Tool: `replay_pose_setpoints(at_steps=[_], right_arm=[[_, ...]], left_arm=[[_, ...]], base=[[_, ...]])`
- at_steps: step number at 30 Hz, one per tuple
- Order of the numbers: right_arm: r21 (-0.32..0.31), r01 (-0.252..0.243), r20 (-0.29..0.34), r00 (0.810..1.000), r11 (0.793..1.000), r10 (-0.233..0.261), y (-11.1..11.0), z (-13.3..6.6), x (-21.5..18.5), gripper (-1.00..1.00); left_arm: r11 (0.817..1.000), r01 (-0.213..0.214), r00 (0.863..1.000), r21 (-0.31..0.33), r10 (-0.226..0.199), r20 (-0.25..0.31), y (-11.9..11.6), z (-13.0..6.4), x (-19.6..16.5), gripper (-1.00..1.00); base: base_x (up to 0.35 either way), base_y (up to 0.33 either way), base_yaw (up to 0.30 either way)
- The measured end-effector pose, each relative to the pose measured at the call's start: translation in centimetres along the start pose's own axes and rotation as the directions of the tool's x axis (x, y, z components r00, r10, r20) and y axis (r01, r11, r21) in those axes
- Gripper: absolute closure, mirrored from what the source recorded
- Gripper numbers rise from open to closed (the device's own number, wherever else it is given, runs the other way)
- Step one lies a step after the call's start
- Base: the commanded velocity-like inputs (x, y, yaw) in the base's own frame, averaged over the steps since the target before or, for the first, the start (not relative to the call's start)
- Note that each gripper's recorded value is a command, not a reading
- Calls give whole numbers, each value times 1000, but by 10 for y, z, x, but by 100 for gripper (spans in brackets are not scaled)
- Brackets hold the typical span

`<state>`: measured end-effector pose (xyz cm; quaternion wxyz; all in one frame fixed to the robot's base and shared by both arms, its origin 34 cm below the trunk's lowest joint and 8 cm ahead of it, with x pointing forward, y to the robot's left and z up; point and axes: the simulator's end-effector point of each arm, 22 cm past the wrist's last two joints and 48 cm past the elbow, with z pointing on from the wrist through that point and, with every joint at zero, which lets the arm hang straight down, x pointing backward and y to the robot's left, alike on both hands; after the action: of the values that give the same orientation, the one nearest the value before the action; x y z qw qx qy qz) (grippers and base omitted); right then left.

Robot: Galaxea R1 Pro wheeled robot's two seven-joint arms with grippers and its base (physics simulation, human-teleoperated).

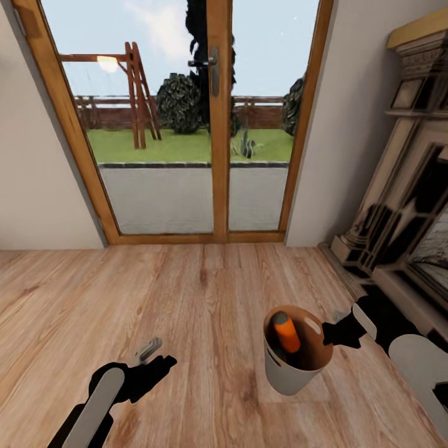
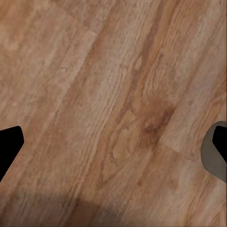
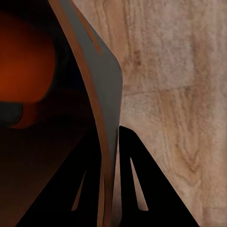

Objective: Put the three can of soda from the living room inside the tash can in the kitchen.

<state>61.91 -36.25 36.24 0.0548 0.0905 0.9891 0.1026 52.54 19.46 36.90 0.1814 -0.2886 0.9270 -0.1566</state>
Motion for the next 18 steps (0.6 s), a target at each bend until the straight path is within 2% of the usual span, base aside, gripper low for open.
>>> replay_pose_setpoints(at_steps=[18], right_arm=[[15, -10, -67, 998, 1000, 11, -10, 36, 14, 100]], left_arm=[[999, 12, 998, -37, -14, -60, 16, 24, 18, -100]], base=[[0, 0, 0]])
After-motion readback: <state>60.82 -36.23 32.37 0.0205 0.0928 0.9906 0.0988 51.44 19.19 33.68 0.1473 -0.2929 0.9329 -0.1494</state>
